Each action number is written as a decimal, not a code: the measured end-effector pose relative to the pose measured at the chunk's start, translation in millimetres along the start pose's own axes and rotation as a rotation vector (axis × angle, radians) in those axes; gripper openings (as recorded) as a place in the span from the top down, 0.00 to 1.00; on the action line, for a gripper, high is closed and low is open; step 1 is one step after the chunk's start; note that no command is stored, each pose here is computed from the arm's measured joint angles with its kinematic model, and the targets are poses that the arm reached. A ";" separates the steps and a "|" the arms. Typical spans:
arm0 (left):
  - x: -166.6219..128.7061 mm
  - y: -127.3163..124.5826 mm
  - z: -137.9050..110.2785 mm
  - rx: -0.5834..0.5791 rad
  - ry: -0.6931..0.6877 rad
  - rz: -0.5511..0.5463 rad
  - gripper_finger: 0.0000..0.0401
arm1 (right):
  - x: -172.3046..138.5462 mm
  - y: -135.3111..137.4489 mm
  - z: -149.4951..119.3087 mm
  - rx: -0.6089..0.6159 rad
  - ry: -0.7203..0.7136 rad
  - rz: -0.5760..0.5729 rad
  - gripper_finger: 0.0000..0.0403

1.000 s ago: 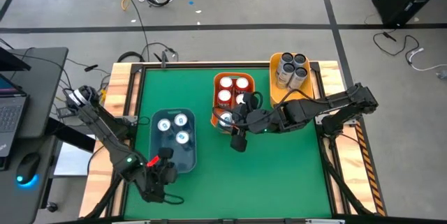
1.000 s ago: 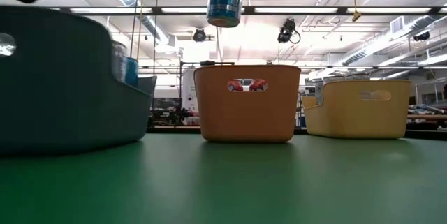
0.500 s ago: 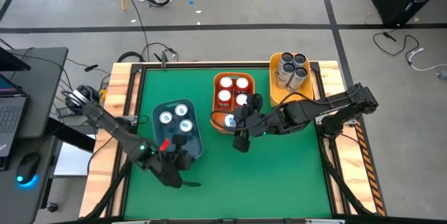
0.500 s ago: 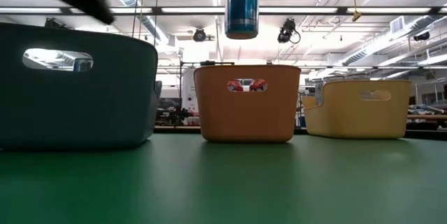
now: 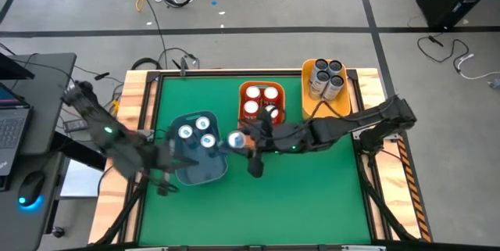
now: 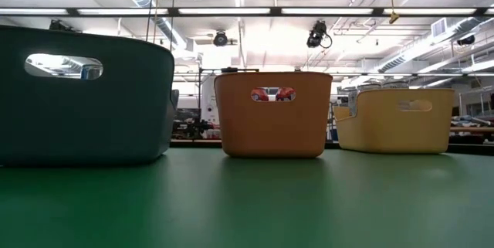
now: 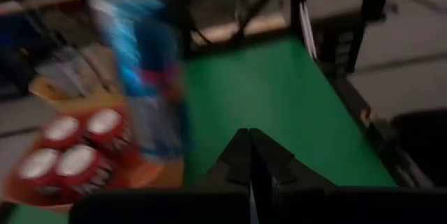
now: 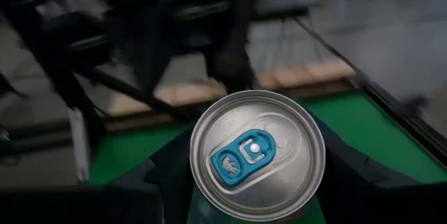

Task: Sort soda cans
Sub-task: Put the blue soda can into the blue bin

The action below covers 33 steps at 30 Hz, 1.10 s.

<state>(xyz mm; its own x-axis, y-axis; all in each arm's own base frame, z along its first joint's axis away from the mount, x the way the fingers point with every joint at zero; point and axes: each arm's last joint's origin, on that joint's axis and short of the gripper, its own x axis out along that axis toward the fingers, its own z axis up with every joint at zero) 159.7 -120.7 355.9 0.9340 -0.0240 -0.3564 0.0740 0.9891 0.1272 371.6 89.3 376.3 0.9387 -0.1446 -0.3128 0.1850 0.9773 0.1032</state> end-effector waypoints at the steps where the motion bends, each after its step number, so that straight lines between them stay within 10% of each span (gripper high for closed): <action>1: -12.2 4.7 1.5 -0.003 -0.031 0.012 1.00 | 6.4 1.2 0.6 -0.001 -0.029 0.017 0.44; 16: -76.2 52.2 -3.3 -0.003 -0.157 0.162 1.00 | 112.1 6.2 28.8 -0.036 -0.064 0.094 0.44; 33: -83.4 61.1 -9.9 0.021 -0.136 0.188 1.00 | 193.3 -6.3 -26.9 0.009 0.138 0.044 0.44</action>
<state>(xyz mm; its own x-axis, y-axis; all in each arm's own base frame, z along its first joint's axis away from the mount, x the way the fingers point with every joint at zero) 82.9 -56.9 384.2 0.9705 0.1396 -0.1964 -0.0999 0.9748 0.1993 544.0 59.3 289.8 0.8974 -0.0782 -0.4343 0.1472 0.9808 0.1277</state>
